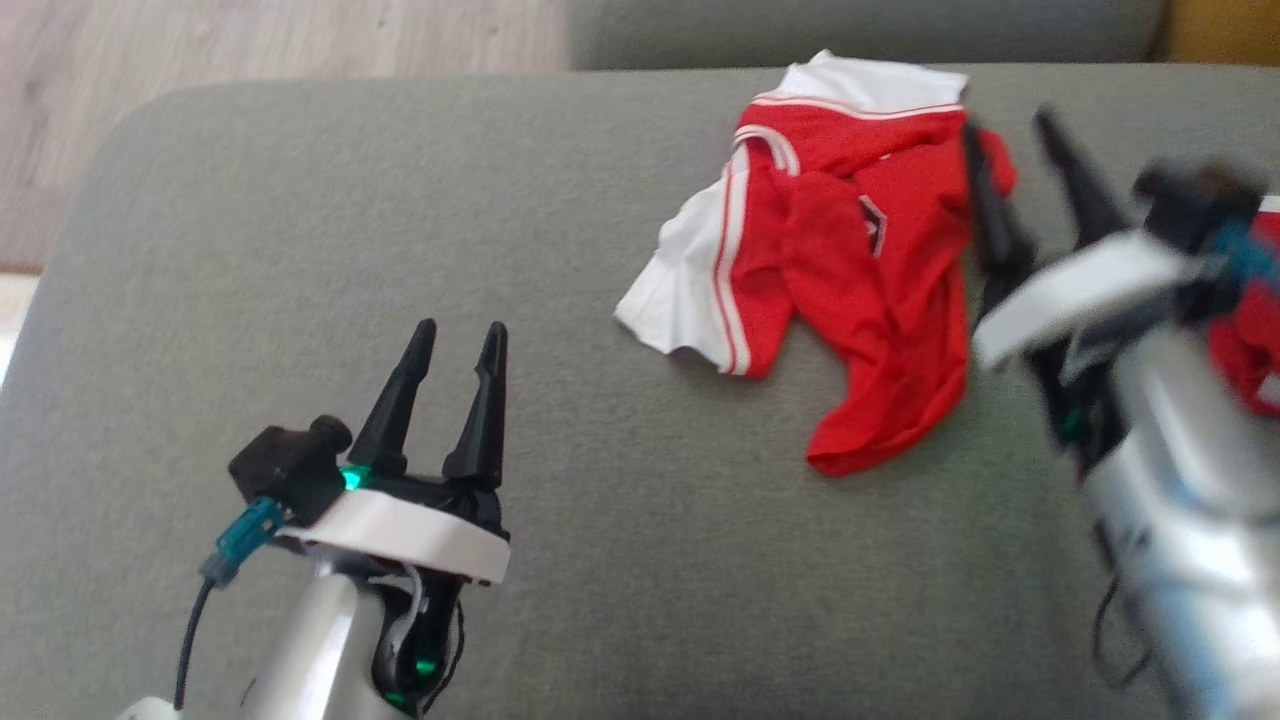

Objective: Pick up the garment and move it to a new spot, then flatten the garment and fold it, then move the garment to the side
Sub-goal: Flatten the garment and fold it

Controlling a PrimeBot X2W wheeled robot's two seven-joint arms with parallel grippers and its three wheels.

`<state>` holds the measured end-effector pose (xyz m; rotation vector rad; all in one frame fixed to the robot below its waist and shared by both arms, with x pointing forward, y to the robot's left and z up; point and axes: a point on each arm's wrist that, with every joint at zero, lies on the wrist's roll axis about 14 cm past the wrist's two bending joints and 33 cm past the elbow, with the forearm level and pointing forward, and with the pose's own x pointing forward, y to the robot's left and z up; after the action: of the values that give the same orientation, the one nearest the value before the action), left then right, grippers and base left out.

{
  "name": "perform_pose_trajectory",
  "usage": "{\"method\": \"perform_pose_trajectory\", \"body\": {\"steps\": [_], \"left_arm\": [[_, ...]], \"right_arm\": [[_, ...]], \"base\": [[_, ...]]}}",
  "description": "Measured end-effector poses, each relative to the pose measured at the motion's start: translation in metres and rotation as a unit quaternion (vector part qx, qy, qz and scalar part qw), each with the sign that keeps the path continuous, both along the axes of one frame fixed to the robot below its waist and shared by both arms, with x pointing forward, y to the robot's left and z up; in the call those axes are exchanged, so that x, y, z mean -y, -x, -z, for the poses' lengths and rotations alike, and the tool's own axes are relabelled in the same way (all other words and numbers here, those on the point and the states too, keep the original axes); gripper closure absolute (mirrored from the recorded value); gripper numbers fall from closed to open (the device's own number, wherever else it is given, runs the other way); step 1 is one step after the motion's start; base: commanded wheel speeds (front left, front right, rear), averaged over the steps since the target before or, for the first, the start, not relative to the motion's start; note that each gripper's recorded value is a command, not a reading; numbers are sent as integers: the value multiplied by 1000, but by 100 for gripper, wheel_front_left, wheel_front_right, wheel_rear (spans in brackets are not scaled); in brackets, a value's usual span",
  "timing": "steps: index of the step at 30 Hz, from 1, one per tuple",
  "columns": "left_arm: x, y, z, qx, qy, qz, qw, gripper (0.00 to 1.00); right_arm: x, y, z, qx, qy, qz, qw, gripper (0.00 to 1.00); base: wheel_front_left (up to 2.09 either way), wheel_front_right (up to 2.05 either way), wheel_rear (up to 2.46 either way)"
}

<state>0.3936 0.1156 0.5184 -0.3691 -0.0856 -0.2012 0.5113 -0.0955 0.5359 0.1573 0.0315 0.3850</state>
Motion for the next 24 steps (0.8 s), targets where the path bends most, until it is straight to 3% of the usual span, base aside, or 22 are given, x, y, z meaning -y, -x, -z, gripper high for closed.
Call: {"method": "perform_pose_trajectory", "body": {"steps": [10, 17, 24], "left_arm": [[20, 0, 6, -6, -12, 30, 999, 0], [34, -8, 41, -53, -40, 54, 996, 0], [67, -45, 68, -88, -93, 110, 986, 0]], "right_arm": [[16, 83, 48, -35, -30, 54, 997, 0], [33, 85, 36, -21, -27, 82, 996, 0], [52, 84, 34, -20, -11, 107, 994, 0]], "base": [[0, 0, 0], [0, 0, 0], [0, 0, 0]]}}
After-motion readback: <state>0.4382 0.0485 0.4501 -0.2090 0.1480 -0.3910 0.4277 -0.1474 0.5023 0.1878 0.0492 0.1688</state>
